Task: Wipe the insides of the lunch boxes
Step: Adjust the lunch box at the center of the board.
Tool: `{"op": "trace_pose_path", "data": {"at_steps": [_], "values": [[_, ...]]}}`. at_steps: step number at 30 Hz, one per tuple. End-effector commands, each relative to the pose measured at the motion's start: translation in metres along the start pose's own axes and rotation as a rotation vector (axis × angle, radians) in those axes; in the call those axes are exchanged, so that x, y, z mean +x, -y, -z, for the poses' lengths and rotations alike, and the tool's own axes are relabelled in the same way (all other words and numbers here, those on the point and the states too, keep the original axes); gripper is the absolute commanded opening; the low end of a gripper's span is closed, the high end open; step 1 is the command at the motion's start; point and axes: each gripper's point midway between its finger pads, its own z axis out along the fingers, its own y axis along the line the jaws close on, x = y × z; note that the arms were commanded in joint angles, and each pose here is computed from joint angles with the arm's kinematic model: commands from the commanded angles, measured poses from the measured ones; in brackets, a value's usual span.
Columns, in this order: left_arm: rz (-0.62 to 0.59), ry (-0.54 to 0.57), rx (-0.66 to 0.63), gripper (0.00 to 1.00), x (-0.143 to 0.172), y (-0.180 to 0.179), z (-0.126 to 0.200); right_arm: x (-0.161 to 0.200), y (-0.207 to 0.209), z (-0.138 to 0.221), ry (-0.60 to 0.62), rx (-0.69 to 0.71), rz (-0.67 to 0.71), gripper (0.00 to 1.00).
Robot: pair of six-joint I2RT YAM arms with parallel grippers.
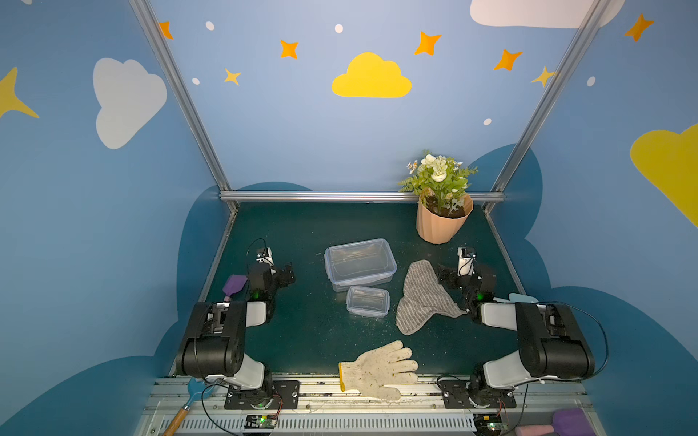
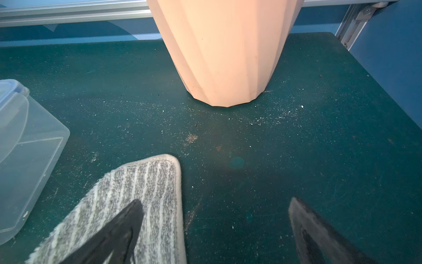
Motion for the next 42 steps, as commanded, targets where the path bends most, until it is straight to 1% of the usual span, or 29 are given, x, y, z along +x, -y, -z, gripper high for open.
{"op": "trace_pose_path", "data": {"at_steps": [1,39,42], "values": [[0.004,0.024,-0.001,1.00,-0.0087,-0.0005,-0.0023,-0.0104,0.0005,-0.0023,0.029,0.000,0.011,0.98],[0.008,0.026,0.000,1.00,-0.0093,-0.0008,-0.0022,-0.0104,0.0010,-0.0016,0.030,-0.002,0.007,0.98],[-0.010,0.029,0.032,1.00,-0.0120,0.0053,-0.0004,-0.0184,0.0050,-0.0016,0.025,0.021,-0.007,0.98]]}}
